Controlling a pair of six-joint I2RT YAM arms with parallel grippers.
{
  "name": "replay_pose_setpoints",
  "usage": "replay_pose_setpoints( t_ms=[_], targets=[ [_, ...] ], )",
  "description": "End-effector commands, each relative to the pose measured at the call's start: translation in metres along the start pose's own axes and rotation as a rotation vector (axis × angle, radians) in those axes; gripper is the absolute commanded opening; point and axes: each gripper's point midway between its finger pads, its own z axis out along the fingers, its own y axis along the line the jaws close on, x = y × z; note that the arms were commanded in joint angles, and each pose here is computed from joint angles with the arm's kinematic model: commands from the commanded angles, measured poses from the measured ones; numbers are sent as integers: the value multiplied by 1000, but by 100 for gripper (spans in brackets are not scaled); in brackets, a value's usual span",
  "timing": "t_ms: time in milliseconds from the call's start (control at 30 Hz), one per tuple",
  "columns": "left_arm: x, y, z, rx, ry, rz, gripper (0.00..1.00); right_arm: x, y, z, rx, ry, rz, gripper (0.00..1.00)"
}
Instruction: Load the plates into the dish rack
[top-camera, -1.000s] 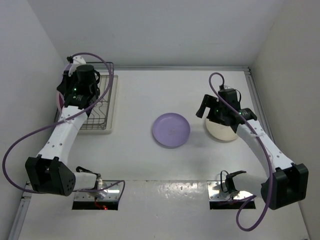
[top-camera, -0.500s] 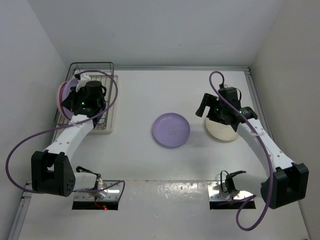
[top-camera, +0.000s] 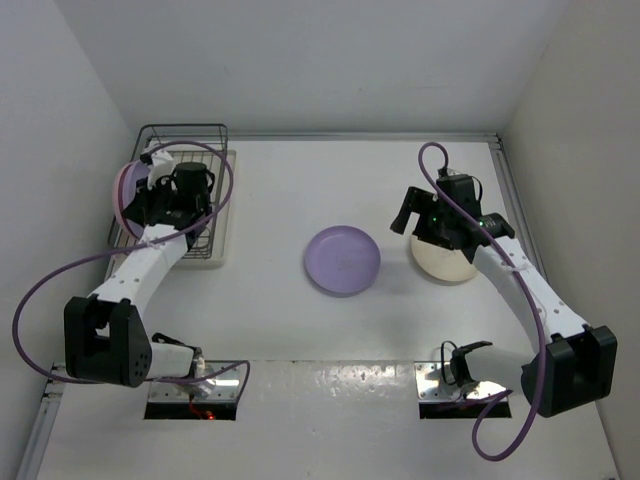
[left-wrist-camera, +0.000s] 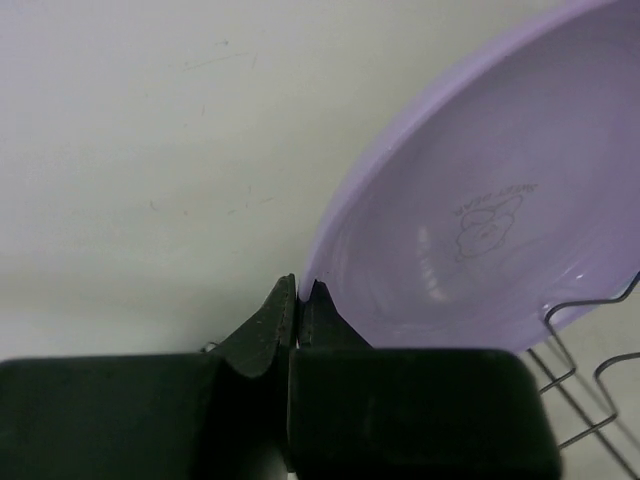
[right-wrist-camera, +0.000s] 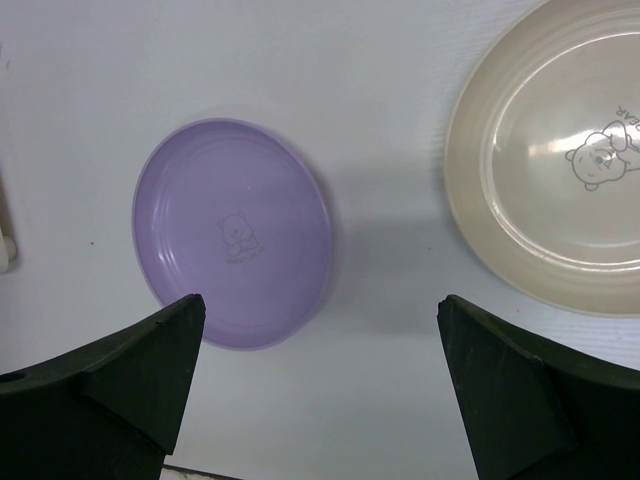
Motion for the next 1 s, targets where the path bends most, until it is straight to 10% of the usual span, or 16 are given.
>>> replay_pose_setpoints(
  t_ms=[0,967],
  targets=[
    [0,-5,-4,-22,20,-225,0,-12,6,-4,-17,-41,22,100],
    [44,-70,10,86,204,1,0,15,-17,-7,-10,-108,39,100]
  ],
)
